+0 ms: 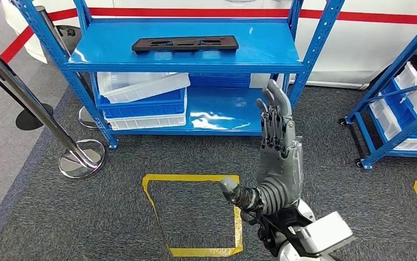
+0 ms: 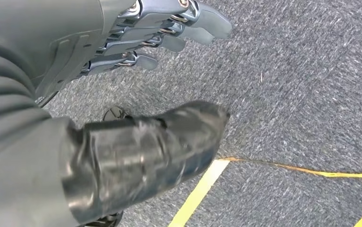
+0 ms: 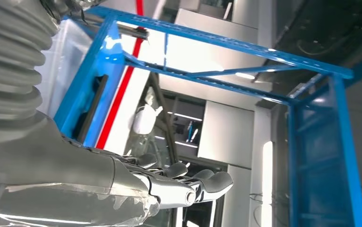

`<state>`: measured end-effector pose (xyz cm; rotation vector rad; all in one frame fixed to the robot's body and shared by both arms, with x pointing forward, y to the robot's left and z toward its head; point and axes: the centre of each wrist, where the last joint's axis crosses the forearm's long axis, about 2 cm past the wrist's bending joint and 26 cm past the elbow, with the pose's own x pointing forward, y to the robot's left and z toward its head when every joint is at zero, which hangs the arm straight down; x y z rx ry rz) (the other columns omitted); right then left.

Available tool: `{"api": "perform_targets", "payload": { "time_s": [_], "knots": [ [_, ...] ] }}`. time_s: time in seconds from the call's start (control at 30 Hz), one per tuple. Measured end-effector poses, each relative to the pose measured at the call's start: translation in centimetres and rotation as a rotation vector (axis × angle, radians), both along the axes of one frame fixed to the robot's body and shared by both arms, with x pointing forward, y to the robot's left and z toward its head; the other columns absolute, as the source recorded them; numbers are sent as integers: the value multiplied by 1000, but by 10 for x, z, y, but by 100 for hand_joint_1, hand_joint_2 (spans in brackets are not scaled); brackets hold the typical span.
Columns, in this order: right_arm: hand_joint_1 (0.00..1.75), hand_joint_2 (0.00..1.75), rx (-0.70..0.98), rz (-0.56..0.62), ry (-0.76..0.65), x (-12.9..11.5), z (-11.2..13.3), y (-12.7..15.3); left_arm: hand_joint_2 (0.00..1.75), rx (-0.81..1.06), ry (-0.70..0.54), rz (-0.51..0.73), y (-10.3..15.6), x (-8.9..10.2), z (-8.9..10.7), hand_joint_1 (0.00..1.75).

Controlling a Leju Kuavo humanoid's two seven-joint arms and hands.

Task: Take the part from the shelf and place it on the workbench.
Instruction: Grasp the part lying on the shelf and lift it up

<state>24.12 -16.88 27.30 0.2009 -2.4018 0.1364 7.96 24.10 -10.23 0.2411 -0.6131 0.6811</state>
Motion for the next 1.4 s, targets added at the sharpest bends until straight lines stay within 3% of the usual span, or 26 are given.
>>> {"api": "perform_targets", "payload": {
  "time_s": [0.07,0.2,0.33,0.57,1.4],
  "knots": [
    [0,175,12,2,-16,-1,0,0,175,6,0,2,2,0,0,0],
    [0,175,25,9,-46,-6,-2,4,0,25,9,7,10,-1,-1,0],
    [0,0,51,35,-43,-8,-4,7,0,47,50,14,16,-1,-1,0],
    [0,0,96,97,-72,-10,-4,11,0,54,104,22,23,0,-2,0],
    [0,0,4,169,-112,-15,2,22,0,15,158,-67,34,2,-2,0]
  ]
}}
